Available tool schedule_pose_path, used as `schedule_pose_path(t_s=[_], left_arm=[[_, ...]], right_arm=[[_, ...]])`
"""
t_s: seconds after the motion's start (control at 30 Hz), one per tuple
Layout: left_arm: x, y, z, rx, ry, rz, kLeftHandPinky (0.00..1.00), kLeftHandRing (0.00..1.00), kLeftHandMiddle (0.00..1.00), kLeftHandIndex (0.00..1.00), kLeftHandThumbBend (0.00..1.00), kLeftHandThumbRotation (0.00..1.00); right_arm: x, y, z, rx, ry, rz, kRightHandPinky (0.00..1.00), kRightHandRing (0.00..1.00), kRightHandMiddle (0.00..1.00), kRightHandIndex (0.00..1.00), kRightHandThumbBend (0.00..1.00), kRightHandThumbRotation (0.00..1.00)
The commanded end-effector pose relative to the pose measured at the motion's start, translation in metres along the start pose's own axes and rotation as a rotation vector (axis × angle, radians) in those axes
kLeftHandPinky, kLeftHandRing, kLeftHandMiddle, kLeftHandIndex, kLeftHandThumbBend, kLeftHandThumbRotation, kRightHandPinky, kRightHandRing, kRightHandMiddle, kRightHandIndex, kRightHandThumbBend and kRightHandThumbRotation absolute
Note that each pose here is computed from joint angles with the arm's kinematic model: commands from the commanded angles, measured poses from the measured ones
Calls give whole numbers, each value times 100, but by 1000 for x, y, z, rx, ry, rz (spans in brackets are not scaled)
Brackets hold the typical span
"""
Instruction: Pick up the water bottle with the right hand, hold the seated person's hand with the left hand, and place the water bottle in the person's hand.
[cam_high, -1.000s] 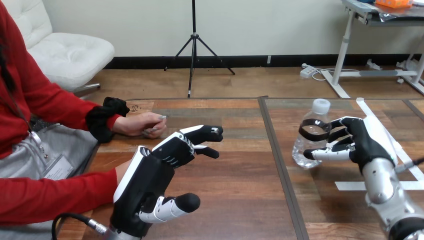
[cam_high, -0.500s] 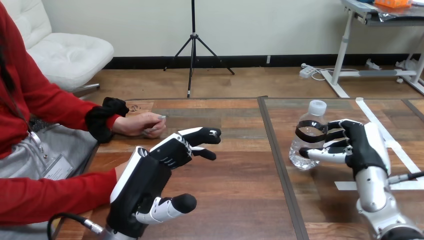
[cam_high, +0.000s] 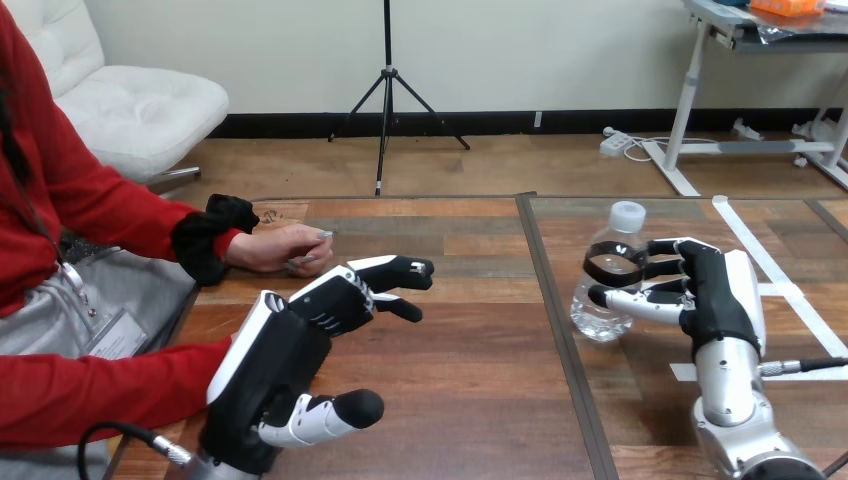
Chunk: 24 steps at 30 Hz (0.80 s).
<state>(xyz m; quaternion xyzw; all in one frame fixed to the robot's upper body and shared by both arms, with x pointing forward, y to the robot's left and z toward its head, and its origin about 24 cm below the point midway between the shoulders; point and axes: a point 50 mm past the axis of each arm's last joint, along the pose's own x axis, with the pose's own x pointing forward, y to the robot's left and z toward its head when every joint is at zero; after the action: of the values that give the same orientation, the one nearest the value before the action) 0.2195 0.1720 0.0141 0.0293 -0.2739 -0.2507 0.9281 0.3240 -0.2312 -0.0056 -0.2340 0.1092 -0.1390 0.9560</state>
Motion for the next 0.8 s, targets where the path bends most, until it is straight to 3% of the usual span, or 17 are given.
schedule_pose_path(t_s=[0.0, 0.77], left_arm=[[7, 9, 8, 42, -41, 4, 65, 77, 78, 74, 95, 65], [5, 12, 10, 58, -35, 11, 64, 75, 77, 74, 93, 65]], right_arm=[[5, 3, 22, 89, -82, -33, 38, 47, 57, 61, 87, 0], [-3, 13, 14, 165, -66, -25, 34, 42, 55, 58, 84, 0]])
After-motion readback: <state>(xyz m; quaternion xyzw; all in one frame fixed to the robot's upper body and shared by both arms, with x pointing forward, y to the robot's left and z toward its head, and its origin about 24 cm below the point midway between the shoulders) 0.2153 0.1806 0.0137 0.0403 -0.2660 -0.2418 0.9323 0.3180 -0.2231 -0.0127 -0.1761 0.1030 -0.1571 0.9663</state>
